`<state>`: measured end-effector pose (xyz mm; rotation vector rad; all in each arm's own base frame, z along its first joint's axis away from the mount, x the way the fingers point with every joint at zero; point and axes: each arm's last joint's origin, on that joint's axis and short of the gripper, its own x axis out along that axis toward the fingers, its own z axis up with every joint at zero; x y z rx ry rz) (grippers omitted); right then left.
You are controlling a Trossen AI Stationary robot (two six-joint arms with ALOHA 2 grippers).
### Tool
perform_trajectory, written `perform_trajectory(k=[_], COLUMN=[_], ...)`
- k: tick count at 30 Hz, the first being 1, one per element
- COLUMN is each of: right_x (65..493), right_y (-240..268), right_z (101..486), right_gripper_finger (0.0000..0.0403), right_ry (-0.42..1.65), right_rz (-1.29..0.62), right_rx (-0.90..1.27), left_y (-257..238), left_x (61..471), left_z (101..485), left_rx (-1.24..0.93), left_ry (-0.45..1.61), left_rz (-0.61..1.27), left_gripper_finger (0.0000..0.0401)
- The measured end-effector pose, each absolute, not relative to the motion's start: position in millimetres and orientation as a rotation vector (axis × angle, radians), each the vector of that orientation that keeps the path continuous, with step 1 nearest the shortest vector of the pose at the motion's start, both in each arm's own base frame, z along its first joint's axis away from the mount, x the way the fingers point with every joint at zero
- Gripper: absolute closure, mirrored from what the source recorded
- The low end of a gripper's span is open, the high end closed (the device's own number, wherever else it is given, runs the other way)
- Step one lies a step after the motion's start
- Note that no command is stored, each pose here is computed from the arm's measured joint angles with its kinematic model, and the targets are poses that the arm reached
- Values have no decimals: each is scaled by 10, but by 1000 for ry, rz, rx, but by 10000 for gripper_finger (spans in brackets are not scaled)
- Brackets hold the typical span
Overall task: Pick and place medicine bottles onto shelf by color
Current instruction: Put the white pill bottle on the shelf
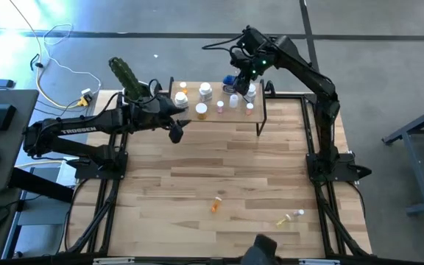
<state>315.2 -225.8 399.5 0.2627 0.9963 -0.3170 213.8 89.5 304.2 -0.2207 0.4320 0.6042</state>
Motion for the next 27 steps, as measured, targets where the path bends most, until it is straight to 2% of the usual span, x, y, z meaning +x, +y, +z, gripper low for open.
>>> perform_trajectory(k=[6,12,20,27], right_x=[3219,3301,3460,3544], right_y=[-1927,-1566,-986,-477], right_z=[4131,4129,4100,4088], right_gripper_finger=[174,174,174,174], right_ry=[958,1024,1111,1144], right_rz=[-326,-316,-311,-346], right_rx=[358,454,449,361], left_y=[714,540,327,215], left_x=[2100,2020,2009,2022], left_z=[3128,3158,3102,3100], left_rx=[-210,-171,-104,-88], left_ry=[412,446,535,539], left_rz=[430,361,255,207], left_gripper_finger=[160,160,160,160])
